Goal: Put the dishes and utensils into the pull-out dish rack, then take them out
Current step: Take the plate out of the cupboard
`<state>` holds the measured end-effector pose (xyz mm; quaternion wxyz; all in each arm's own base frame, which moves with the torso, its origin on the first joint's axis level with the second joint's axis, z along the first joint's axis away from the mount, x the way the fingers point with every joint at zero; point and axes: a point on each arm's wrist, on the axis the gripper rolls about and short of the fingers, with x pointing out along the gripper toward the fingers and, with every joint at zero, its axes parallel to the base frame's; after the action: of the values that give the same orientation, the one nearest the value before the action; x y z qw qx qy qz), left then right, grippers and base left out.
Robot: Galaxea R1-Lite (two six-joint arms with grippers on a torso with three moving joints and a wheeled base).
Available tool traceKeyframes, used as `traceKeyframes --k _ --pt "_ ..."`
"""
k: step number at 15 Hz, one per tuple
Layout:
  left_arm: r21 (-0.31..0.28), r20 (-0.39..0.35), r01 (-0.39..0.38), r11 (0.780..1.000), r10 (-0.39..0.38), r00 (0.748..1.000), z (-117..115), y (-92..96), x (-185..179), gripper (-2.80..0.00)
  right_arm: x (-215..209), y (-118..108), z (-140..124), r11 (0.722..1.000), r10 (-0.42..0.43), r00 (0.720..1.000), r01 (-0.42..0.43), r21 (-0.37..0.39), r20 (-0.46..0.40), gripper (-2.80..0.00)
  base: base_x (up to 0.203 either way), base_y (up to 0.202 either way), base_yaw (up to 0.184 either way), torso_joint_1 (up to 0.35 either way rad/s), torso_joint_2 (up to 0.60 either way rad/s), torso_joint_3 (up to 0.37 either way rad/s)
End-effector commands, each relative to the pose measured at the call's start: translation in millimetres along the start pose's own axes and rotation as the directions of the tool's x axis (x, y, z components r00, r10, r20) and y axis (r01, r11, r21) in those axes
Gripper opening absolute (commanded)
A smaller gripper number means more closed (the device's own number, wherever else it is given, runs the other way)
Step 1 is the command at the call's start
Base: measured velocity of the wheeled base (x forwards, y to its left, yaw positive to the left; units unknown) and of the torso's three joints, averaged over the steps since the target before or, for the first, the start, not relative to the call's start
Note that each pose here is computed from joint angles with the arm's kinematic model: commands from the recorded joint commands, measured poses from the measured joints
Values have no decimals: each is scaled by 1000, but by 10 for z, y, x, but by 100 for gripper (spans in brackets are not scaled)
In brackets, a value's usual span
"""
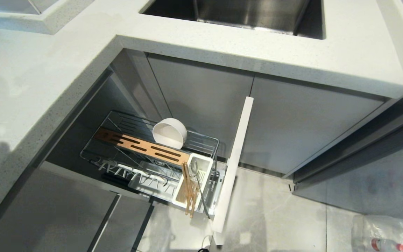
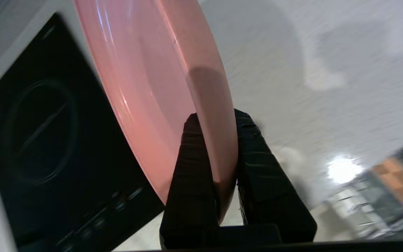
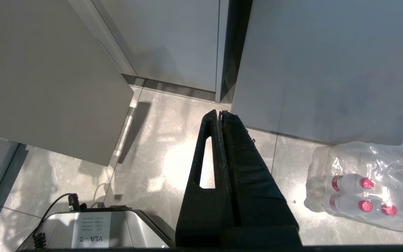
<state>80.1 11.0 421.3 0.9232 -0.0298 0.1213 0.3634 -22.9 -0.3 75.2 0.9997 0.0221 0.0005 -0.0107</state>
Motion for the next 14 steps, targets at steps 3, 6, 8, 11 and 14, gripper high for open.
traceKeyframes --k 3,6,8,11,14 --pt "115 -132 -96 989 111 985 -88 -150 283 -280 2 0 -3 1000 0 1000 0 0 -2 -280 0 0 0 0 0 0" --pt "261 -264 -99 960 170 950 -222 -297 490 -280 2 0 -5 1000 0 1000 0 0 -3 -280 0 0 0 0 0 0" --pt "319 -313 -92 943 197 929 -278 -396 615 -280 2 0 -4 1000 1 1000 -1 0 -3 -280 0 0 0 0 0 0" --pt "381 -362 -82 921 230 904 -341 -499 754 -280 2 0 -3 1000 0 1000 0 0 -2 -280 0 0 0 0 0 0" --pt "449 -415 -62 891 270 869 -422 -579 865 -280 2 0 -5 1000 0 1000 0 0 -3 -280 0 0 0 0 0 0"
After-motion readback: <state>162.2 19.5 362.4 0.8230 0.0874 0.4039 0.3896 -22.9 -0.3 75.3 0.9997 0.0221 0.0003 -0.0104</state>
